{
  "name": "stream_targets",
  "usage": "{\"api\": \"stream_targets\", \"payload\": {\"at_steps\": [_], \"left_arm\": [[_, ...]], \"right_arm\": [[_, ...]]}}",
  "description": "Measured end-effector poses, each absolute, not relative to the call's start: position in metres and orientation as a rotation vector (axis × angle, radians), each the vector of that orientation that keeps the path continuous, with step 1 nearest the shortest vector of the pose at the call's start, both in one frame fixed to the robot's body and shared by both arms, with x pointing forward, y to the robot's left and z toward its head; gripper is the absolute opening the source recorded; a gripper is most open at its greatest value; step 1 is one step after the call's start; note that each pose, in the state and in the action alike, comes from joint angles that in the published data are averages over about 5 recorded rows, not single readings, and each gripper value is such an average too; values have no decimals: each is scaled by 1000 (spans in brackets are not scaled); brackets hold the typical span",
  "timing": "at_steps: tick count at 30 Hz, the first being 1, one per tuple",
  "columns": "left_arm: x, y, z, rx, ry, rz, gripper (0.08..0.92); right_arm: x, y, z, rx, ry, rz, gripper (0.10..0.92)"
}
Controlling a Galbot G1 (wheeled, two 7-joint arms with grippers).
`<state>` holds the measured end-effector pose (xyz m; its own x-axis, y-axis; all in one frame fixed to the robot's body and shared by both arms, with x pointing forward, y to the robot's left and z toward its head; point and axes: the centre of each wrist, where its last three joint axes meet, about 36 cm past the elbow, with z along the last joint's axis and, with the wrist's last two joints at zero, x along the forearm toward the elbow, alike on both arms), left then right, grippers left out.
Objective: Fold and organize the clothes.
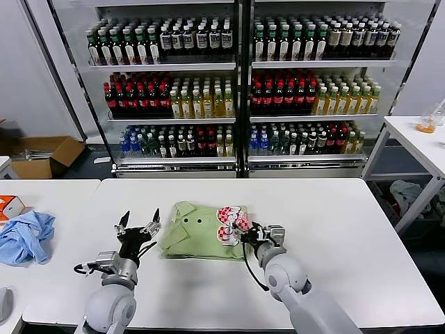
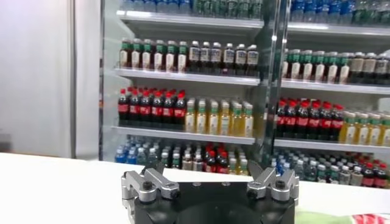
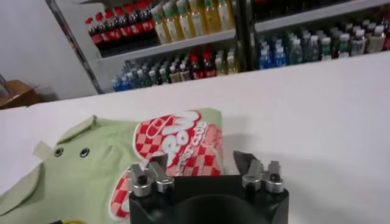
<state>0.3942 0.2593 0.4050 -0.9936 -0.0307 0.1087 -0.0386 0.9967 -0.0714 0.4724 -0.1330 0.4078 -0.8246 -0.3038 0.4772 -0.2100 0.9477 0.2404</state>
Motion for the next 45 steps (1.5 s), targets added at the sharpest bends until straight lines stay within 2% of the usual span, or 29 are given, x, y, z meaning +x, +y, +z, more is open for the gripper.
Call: {"api": "stream_targets", "payload": {"at_steps": [16,20,23,40,45], "left_arm": [[382,273,406,98,-3020,99,823],[383,273,405,98,-3015,105,823],[383,273,404,95,-3012,107,823],[387,269,403,47,-2997,82,823],[387,265,402,28,-2995,76,823]], "right_arm": [[488,-131,400,307,-2550,-255,221],[493,-137,400,291,-2560,-237,127],[497,-144,402,280,-2570,-217,108],[513,-220,416,213,-2634,34,115],[505,-229,418,192,-2704,121,226]]}}
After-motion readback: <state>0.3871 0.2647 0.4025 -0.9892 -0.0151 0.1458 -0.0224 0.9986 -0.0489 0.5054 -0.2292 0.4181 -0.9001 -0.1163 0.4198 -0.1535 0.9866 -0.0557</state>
